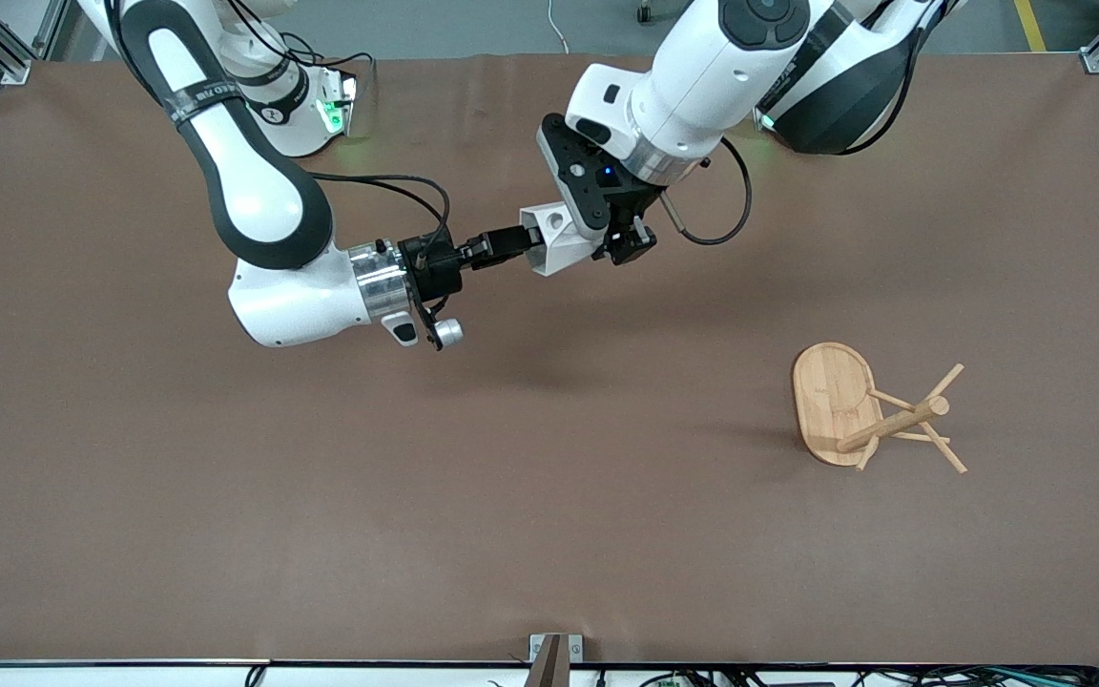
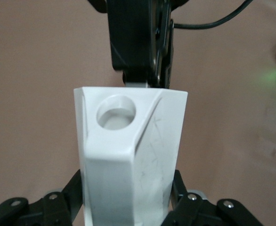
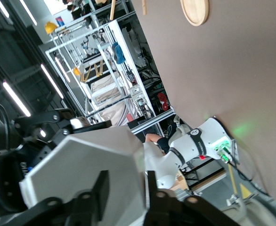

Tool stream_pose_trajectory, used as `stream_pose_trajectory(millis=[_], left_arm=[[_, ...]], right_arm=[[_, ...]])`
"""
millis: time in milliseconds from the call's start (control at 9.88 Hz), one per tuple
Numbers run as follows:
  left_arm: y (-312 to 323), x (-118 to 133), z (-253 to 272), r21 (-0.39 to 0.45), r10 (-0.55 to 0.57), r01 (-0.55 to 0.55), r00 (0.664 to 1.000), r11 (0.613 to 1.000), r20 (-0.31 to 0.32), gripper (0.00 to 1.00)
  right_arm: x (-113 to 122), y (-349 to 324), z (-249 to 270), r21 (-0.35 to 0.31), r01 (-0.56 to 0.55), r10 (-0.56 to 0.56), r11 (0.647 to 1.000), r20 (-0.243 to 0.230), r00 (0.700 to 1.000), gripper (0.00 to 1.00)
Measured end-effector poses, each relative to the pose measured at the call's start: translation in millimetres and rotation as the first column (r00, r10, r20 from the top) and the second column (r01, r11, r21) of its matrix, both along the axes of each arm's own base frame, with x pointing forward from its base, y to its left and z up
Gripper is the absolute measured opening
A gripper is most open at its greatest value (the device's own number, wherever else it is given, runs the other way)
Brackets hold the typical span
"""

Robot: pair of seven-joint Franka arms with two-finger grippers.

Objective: Hang cup on rack
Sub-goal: 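Release the cup with the right gripper while the left gripper carries it, then carry the cup with the left gripper over the wooden rack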

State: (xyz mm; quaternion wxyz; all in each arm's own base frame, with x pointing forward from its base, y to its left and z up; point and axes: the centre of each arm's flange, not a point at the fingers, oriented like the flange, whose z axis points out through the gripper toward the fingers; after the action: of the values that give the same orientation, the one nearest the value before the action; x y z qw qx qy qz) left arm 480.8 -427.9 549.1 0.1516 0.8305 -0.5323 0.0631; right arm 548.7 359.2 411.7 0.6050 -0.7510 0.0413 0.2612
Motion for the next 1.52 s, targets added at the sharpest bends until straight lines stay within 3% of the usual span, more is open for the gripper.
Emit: stream_pose_trajectory(millis=[101, 304, 506, 607, 708, 911, 1012, 1315, 1417, 1518], left_arm=[[0.2, 0.7, -1.1, 0.002, 0.000, 0.000, 1.000, 1.000, -0.001, 0.74], [2.3, 2.8, -1.4, 0.004, 0.015, -0.015, 1.000, 1.000, -0.003, 0.74], [4.9, 5.2, -1.8, 0.013, 0.121, -0.121, 0.992, 0.993, -0.036, 0.74], [7.7, 7.8, -2.3, 0.024, 0.214, -0.213, 0.975, 0.977, -0.062, 0.74], [12.7, 12.3, -3.1, 0.039, 0.306, -0.304, 0.948, 0.952, -0.085, 0.74], [27.4, 24.4, -4.6, 0.089, 0.489, -0.482, 0.868, 0.872, -0.085, 0.74], [36.4, 31.5, -4.8, 0.102, 0.560, -0.551, 0.824, 0.828, -0.090, 0.74], [84.6, 64.6, -5.6, 0.116, 0.674, -0.664, 0.732, 0.738, -0.101, 0.74], [102.1, 74.4, -6.9, 0.125, 0.696, -0.684, 0.711, 0.718, -0.101, 0.74], [118.4, 82.6, -8.3, 0.137, 0.713, -0.700, 0.694, 0.701, -0.100, 0.74]], right_arm=[[6.5, -14.1, -0.6, -0.027, 0.000, 0.000, 1.000, -0.001, 1.000, 0.63], [27.4, -67.6, -8.7, -0.143, -0.006, 0.013, 0.990, 0.044, 0.999, 0.96], [48.5, -125.8, -15.2, -0.339, 0.014, 0.010, 0.941, 0.068, 0.998, 1.00], [57.7, -155.0, -6.3, -0.454, 0.036, 0.006, 0.890, 0.091, 0.996, 1.00], [63.6, -185.1, 7.3, -0.578, 0.060, 0.022, 0.814, 0.135, 0.991, 1.00], [69.1, -254.7, 27.0, -0.777, 0.119, 0.080, 0.619, 0.212, 0.974, 1.00], [71.1, -292.6, 39.5, -0.832, 0.160, 0.086, 0.531, 0.240, 0.967, 1.00], [64.1, -394.7, 96.3, -0.907, 0.253, 0.062, 0.338, 0.290, 0.955, 1.00], [52.6, -401.3, 127.5, -0.918, 0.272, 0.087, 0.288, 0.308, 0.948, 1.00], [36.0, -398.4, 158.3, -0.920, 0.279, 0.090, 0.276, 0.314, 0.945, 1.00]])
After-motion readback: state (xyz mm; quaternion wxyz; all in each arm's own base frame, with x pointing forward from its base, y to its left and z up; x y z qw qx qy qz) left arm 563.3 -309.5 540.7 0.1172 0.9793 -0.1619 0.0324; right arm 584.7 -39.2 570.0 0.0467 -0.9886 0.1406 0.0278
